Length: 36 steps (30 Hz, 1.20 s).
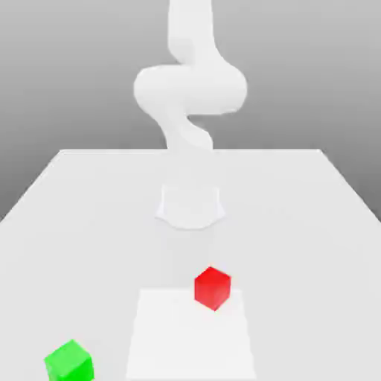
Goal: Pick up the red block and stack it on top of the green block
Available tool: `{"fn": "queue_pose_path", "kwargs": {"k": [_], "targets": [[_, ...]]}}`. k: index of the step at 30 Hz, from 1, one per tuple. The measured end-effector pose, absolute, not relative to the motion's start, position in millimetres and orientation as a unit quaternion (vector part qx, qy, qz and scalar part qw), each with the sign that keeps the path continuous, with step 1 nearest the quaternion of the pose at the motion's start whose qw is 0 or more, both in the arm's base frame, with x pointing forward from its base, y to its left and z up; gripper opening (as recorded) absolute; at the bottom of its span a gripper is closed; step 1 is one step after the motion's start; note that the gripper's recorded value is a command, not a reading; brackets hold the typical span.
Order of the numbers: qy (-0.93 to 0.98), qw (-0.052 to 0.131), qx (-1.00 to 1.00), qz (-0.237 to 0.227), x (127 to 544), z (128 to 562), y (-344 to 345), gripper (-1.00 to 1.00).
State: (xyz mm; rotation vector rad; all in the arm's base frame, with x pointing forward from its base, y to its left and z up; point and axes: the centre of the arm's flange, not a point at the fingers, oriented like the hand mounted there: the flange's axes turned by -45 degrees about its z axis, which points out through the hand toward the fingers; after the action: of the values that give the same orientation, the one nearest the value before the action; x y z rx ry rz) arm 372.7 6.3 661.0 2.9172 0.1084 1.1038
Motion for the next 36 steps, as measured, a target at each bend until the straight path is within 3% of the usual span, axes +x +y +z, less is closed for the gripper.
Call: {"fn": "queue_pose_path", "kwargs": {"k": [4,9,16,19,23,24,31,36], "targets": [[0.117,0.028,0.952,0.282,405.9,561.7,17.8,0.0],[0.221,0.035,0.956,0.19,412.8,436.5,29.3,0.0],[0.38,0.012,0.924,0.046,356.1,258.6,40.1,0.0],[0.425,0.002,0.905,0.007,334.0,194.2,44.4,0.0],[0.429,0.001,0.903,0.0,328.8,155.0,42.1,0.0],[0.429,0.0,0.903,0.0,327.8,147.5,41.8,-1.0],[0.429,0.0,0.903,-0.001,327.4,145.9,41.8,-1.0],[0.429,0.0,0.903,-0.001,329.1,180.8,42.1,-1.0]]}}
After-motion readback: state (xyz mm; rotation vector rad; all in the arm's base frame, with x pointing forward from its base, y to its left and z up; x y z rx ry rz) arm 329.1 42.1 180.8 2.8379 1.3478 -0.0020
